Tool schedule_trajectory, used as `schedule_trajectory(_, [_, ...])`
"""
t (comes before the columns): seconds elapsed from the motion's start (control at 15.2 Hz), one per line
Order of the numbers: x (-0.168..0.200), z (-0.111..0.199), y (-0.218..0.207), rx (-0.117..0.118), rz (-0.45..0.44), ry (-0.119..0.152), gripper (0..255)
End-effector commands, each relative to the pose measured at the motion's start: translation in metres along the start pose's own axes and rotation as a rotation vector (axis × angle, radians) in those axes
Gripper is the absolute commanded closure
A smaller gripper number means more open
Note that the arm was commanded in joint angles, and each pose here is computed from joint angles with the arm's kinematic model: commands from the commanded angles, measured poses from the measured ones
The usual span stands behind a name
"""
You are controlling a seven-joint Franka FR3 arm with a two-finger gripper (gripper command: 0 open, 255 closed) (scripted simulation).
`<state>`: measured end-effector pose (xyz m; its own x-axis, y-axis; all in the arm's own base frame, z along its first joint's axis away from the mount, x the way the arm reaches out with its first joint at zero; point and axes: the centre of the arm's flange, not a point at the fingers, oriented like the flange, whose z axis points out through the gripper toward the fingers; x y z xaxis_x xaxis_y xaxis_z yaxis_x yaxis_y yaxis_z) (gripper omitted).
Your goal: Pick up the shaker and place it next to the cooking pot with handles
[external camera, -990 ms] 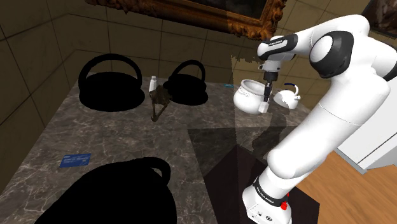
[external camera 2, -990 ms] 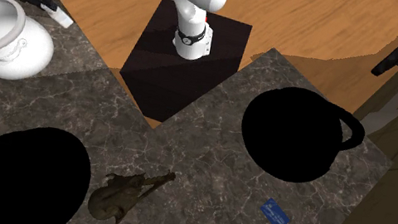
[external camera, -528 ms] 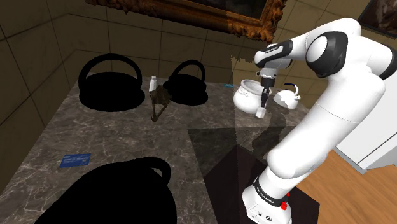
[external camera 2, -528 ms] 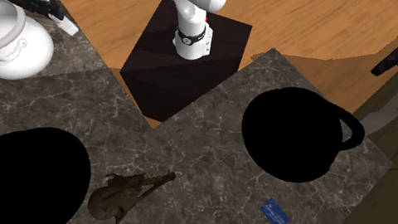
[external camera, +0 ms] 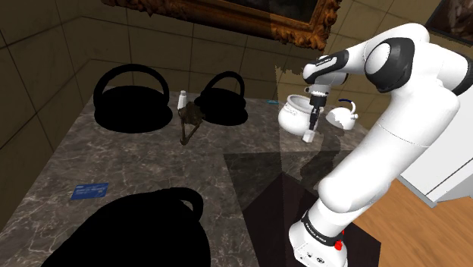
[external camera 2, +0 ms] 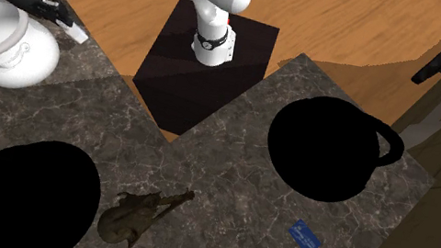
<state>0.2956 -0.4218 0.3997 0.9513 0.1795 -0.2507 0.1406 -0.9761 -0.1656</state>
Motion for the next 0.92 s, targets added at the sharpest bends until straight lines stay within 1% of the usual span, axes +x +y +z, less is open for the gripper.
schedule_trajectory(0.0, [0.012, 0.037, 0.007, 0.008, -0.002, -0.034, 255])
schedule_trajectory(0.07, [0.014, 0.044, 0.008, 0.008, -0.002, -0.034, 255])
schedule_trajectory(0.59, [0.014, 0.044, 0.008, 0.008, -0.002, -0.034, 255])
schedule_trajectory(0.66, [0.009, 0.040, 0.002, 0.008, -0.002, -0.035, 0])
schedule_trajectory(0.73, [0.003, 0.044, 0.004, 0.008, -0.003, -0.035, 0])
schedule_trajectory(0.79, [0.010, 0.043, 0.001, 0.008, -0.003, -0.034, 0])
schedule_trajectory(0.86, [0.009, 0.041, -0.002, 0.008, -0.003, -0.035, 0])
